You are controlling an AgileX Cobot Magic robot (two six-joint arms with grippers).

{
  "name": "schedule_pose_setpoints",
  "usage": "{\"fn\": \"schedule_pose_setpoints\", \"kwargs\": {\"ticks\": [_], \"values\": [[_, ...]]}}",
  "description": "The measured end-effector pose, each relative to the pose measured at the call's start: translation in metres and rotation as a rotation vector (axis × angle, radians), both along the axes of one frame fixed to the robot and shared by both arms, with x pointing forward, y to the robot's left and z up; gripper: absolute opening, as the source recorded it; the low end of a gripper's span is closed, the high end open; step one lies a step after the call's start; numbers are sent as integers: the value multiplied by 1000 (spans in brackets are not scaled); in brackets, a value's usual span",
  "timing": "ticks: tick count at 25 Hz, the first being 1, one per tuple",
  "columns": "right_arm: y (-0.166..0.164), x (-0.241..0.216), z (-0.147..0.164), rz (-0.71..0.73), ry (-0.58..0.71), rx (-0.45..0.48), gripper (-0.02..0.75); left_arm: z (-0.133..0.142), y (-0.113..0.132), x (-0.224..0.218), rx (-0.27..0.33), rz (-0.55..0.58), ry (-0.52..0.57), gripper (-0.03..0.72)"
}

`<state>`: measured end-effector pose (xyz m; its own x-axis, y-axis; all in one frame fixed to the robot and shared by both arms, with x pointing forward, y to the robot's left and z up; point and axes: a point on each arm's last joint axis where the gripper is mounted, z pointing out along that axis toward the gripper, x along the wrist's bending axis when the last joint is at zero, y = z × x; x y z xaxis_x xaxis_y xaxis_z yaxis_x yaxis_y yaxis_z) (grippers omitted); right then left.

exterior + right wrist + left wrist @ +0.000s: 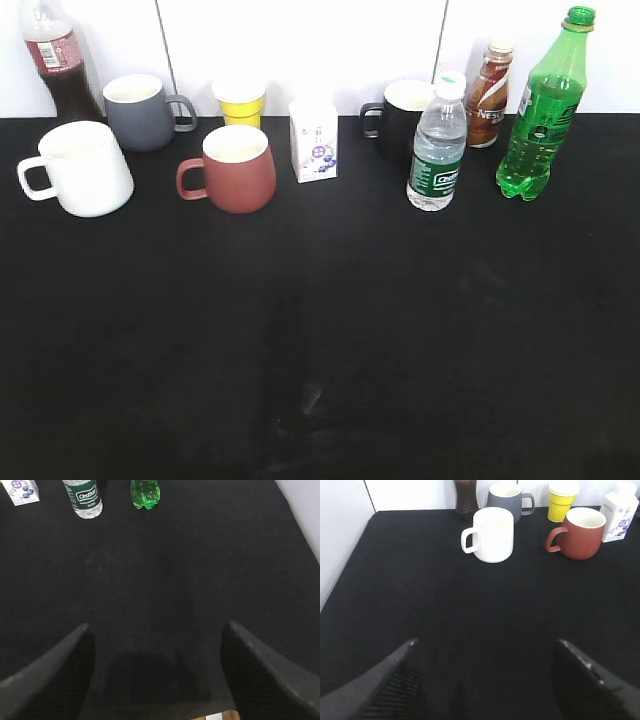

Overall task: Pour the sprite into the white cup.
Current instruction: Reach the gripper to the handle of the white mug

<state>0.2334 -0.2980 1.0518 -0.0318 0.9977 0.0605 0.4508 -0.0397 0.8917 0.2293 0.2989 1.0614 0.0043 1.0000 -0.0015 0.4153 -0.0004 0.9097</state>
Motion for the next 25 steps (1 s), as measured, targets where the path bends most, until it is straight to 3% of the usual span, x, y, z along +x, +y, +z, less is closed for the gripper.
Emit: {"fn": "schedule_pose_setpoints", "kwargs": {"ticks": [9,10,13,15,17,19,22,23,25], "values": [[0,0,0,0,0,0,588,0,0,0,0,0,-1,585],[0,0,0,0,0,0,588,4,0,-1,0,0,-27,585],[0,0,0,0,0,0,588,38,2,17,20,17,-325,584],[0,0,0,0,0,0,588,40,5,52,61,29,-351,584],[0,0,0,0,0,0,587,23,6,99,82,18,-360,584],[0,0,0,0,0,0,587,-11,5,139,90,-3,-326,584],[0,0,0,0,0,0,588,-65,4,189,66,-20,-219,584],[0,0,0,0,0,0,588,-74,5,203,50,-10,-247,584],[0,0,0,0,0,0,588,-106,9,225,18,39,-198,584]]}}
